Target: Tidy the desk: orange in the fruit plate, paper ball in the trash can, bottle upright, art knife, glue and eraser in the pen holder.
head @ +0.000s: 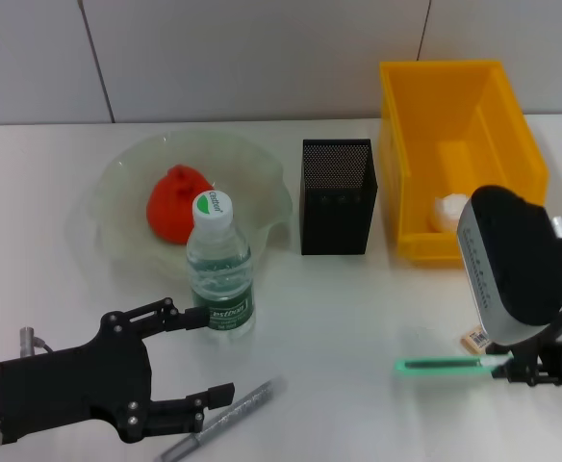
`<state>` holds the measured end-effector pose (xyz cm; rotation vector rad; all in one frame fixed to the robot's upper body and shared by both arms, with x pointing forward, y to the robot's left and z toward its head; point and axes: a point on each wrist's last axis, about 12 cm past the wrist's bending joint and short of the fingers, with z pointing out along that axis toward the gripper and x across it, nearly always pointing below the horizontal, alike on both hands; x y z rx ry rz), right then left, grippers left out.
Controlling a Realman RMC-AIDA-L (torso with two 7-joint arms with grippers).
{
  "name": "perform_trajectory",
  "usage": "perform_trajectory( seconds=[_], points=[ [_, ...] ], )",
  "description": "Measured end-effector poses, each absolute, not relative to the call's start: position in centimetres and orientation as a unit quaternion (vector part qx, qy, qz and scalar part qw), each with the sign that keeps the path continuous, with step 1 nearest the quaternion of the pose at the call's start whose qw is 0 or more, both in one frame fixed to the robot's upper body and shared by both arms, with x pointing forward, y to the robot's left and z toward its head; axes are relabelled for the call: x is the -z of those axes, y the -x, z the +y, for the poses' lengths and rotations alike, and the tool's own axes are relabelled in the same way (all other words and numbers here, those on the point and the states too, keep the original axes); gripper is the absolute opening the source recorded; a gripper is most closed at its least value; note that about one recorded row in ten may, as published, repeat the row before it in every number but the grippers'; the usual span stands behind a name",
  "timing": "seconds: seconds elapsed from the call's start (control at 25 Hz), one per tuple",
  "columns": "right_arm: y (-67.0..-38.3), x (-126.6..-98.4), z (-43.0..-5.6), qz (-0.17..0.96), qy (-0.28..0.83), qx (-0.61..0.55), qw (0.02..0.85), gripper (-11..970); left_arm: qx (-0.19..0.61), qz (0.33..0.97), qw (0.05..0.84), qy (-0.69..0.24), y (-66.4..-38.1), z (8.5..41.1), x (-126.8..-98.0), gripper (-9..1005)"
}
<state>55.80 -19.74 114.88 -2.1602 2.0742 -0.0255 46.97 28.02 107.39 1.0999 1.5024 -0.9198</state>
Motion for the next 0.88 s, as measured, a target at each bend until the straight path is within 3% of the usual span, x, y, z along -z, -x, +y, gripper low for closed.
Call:
perform_trajectory(
  seconds=[0.56, 0.88],
  points=[
    [-55.1, -121.4, -19.4, 0.655, 0.721, 0.121, 0.194, 176, 0.379, 0.613, 0.52, -0.458, -47.0, 28.0, -107.7, 833],
    [-55.3, -123.6, -19.0, 0.627, 0.722, 0.185, 0.229, 176, 0.377, 0.609, 0.524, -0.462, -47.0, 28.0, -107.7, 833]
  ],
)
